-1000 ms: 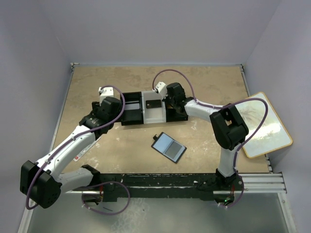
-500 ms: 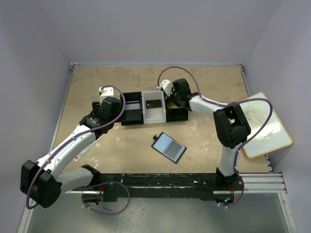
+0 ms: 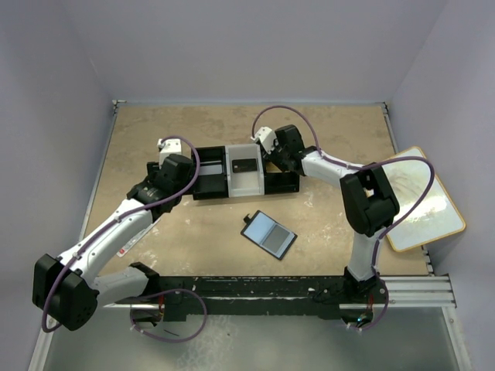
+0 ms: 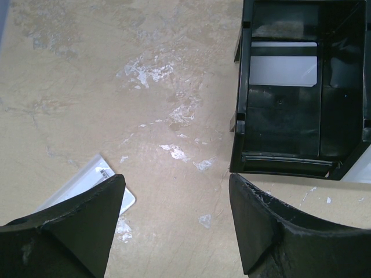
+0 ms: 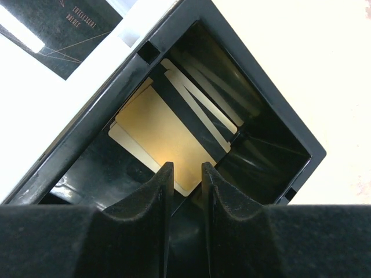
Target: Take the credit cards out of the card holder
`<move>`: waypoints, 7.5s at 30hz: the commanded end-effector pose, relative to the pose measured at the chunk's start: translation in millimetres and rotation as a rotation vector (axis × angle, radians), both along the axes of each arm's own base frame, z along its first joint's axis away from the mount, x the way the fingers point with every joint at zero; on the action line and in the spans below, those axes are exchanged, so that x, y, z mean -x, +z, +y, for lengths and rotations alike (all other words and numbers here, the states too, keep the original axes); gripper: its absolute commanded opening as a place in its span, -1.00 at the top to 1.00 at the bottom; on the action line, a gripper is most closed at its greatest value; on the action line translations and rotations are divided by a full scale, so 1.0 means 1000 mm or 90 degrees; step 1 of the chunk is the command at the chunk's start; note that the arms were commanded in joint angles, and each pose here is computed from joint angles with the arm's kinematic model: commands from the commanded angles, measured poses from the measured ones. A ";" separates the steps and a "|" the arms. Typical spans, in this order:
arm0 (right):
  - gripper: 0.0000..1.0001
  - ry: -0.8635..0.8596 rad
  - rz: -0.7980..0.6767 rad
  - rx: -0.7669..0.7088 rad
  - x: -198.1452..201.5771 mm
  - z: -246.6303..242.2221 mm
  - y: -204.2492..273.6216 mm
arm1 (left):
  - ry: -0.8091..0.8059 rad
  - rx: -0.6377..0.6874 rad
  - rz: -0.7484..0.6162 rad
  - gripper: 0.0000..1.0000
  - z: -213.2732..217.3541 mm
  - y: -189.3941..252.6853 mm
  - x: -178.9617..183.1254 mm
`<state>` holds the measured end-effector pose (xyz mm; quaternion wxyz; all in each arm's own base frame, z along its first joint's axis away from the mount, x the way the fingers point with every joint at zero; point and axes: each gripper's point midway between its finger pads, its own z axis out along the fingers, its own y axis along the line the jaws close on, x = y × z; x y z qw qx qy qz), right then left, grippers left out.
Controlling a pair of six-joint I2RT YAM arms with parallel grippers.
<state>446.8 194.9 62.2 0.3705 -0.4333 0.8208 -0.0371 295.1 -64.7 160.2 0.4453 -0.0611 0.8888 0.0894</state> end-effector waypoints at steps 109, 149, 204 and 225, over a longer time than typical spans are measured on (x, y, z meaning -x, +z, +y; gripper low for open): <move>0.21 -0.354 0.278 -0.628 0.215 0.017 0.030 | -0.236 0.371 0.062 -0.41 -0.146 -0.025 0.058; 0.19 -0.367 0.288 -0.584 0.230 0.004 -0.007 | -0.307 0.260 0.195 -0.25 -0.195 -0.129 0.084; 0.22 -0.354 0.286 -0.582 0.235 0.002 -0.001 | -0.297 0.168 0.213 0.00 -0.200 -0.150 0.090; 0.27 -0.344 0.311 -0.568 0.235 0.008 -0.012 | -0.315 0.179 0.210 0.02 -0.211 -0.144 0.090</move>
